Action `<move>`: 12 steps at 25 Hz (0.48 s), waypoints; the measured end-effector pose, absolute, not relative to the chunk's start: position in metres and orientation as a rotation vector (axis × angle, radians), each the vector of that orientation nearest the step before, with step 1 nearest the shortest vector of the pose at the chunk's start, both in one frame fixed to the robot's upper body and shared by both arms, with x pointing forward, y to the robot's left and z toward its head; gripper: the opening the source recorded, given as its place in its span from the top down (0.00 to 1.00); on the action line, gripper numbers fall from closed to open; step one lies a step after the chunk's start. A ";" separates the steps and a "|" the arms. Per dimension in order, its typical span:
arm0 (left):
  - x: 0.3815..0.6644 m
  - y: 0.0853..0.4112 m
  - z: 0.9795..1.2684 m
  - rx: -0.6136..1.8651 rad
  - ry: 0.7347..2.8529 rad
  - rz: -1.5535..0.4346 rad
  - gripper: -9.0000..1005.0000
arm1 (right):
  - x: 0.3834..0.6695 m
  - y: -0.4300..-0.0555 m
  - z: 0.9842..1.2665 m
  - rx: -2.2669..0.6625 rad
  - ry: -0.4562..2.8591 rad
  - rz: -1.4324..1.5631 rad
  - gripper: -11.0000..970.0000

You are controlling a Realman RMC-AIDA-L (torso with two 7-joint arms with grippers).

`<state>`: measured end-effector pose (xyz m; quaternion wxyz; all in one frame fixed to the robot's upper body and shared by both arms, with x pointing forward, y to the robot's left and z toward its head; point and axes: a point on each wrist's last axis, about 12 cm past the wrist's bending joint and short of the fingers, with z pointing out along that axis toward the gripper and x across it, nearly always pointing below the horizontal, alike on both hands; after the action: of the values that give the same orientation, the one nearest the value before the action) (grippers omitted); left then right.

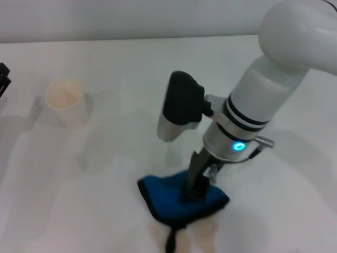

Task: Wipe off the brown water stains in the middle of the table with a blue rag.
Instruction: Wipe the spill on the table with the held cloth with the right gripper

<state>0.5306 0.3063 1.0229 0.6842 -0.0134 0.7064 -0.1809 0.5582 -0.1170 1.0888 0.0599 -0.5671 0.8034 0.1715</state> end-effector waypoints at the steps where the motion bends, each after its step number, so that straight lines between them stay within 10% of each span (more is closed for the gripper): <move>1: 0.531 0.306 1.023 -0.029 1.584 -0.405 0.14 | 0.555 -0.118 1.089 -1.741 2.441 0.534 0.91; 12: 0.532 0.306 1.023 -0.027 1.584 -0.405 0.14 | 0.533 -0.128 1.091 -1.881 2.549 0.662 0.91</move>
<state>0.5317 0.3058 1.0232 0.6839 -0.0122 0.7067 -0.1808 0.5334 -0.1281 1.0913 -0.0473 -0.5806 0.7867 0.2044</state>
